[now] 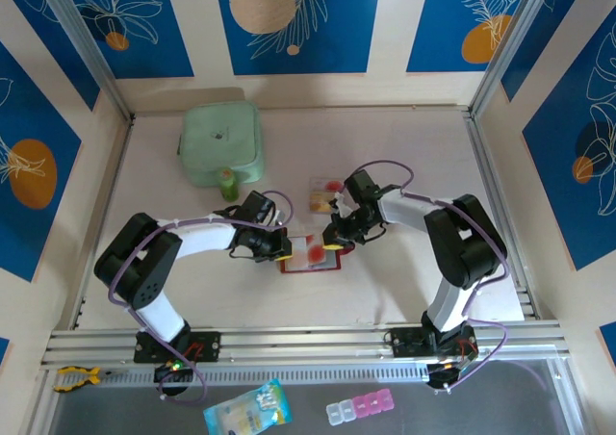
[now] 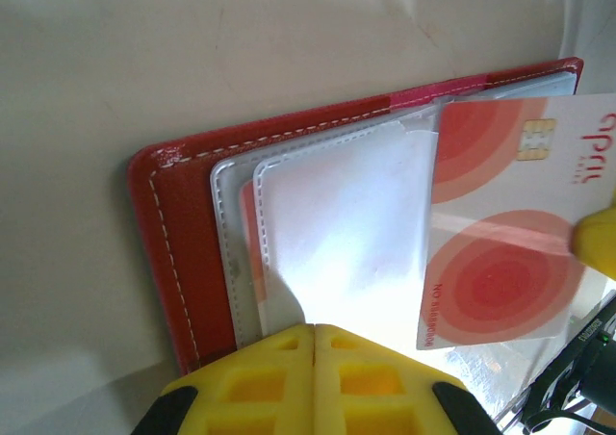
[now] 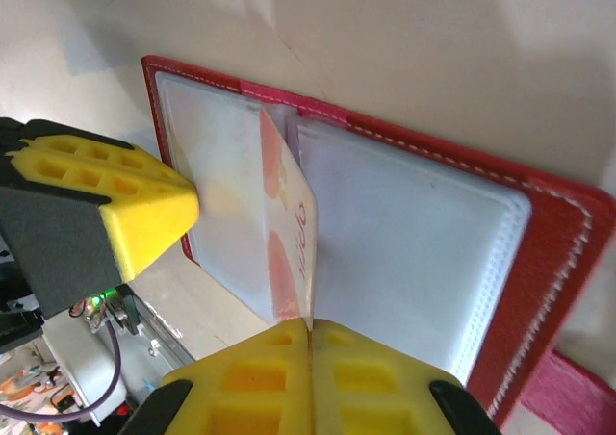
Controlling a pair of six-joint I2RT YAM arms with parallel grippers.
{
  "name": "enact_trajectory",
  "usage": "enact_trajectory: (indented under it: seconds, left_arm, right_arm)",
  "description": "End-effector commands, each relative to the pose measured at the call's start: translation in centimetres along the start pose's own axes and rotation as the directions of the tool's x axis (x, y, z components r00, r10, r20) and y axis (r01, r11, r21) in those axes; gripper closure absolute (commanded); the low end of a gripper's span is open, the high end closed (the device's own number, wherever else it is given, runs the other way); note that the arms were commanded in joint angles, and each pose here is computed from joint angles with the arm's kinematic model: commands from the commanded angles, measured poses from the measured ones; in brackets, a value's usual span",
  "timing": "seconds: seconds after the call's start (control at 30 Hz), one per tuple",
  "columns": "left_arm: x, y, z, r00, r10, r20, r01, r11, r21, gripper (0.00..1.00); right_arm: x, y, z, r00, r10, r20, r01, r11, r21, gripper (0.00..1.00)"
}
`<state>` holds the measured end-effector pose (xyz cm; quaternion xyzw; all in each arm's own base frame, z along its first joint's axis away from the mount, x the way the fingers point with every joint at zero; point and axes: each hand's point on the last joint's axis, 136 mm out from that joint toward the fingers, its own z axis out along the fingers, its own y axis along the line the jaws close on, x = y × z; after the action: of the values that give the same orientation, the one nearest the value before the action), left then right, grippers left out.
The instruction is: Take the credit cards out of the card holder
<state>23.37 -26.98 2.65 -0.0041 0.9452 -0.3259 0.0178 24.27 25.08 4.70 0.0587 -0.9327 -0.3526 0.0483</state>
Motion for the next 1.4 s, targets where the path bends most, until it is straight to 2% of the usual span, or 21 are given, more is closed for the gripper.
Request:
enact_trajectory:
  seconds: [0.0,0.37,0.53,0.77,1.37]
  left_arm:
    - [0.8,0.9,0.2,1.0,-0.01,-0.028,0.009,0.999,-0.036,0.98]
    - [0.7,0.8,0.2,1.0,-0.01,-0.028,0.009,0.999,-0.033,0.98]
    - [0.7,0.7,0.2,1.0,-0.009,-0.029,0.008,1.0,-0.03,0.98]
    - [0.7,0.6,0.2,1.0,-0.005,-0.029,0.004,1.0,-0.027,0.98]
    - [0.4,-0.1,0.3,0.999,0.004,-0.036,-0.005,1.0,-0.007,0.98]
  right_arm:
    - [0.7,0.1,-1.3,0.999,-0.031,-0.022,0.032,0.998,0.05,0.94]
    - [0.8,0.8,-0.5,0.996,-0.054,-0.064,0.063,0.989,0.134,0.94]
    - [0.8,1.2,0.3,0.998,-0.028,-0.064,0.038,0.985,0.168,0.86]
    - [1.2,1.7,1.3,0.999,0.025,-0.036,-0.019,0.985,0.174,0.85]
    - [1.4,2.0,1.1,1.0,0.017,-0.016,-0.014,0.982,0.187,0.96]
